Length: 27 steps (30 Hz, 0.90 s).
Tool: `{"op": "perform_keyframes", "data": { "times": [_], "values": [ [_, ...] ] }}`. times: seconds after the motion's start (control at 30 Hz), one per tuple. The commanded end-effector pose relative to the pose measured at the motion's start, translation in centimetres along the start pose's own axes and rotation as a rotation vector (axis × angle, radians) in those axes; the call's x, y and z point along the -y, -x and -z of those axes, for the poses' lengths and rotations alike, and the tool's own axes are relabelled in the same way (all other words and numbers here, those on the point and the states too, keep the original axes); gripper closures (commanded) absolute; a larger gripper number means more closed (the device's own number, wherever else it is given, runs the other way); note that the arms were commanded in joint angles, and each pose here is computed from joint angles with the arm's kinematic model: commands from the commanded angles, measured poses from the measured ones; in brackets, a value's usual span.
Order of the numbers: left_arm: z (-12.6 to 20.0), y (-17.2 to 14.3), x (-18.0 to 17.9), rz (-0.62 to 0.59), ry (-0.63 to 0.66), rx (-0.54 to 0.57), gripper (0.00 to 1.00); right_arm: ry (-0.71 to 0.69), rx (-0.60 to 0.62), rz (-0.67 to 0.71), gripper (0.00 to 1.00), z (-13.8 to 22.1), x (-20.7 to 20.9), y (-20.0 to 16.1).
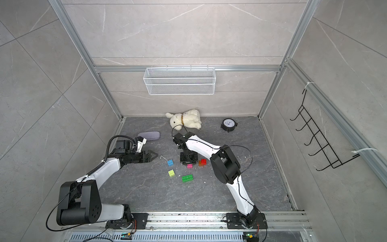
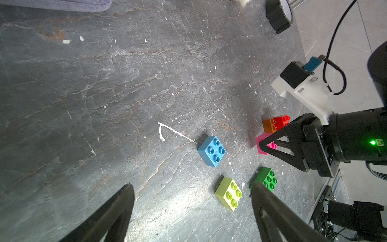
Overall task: Assemble the letter y with lego
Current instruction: Place the lego brick at the center of the board.
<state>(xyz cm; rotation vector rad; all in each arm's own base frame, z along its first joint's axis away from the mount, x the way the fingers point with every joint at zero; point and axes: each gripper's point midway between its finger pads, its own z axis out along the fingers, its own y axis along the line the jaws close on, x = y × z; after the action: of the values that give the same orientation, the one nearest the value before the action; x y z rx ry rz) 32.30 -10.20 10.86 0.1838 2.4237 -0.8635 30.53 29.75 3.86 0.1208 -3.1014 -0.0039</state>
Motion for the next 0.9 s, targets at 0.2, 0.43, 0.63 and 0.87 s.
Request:
{"op": "perform_keyframes", "data": {
  "times": [0.2,0.43,0.63,0.87],
  "values": [
    [0.3,0.4,0.3,-0.029,-0.012,0.015,0.09,-0.019,-0.069,-0.026,0.6,-1.7,0.5,-1.2],
    [0.3,0.4,0.4,-0.027,-0.014,0.013,0.1,-0.014,-0.05,-0.028,0.55,-1.1,0.5,-1.0],
    [0.1,0.4,0.6,-0.026,-0.033,0.008,0.1,0.025,0.159,0.107,0.51,4.6,0.6,1.7],
    [0.0,0.3,0.7,-0.029,-0.034,0.006,0.1,0.098,0.449,0.735,0.46,10.0,1.5,2.9]
  ]
}}
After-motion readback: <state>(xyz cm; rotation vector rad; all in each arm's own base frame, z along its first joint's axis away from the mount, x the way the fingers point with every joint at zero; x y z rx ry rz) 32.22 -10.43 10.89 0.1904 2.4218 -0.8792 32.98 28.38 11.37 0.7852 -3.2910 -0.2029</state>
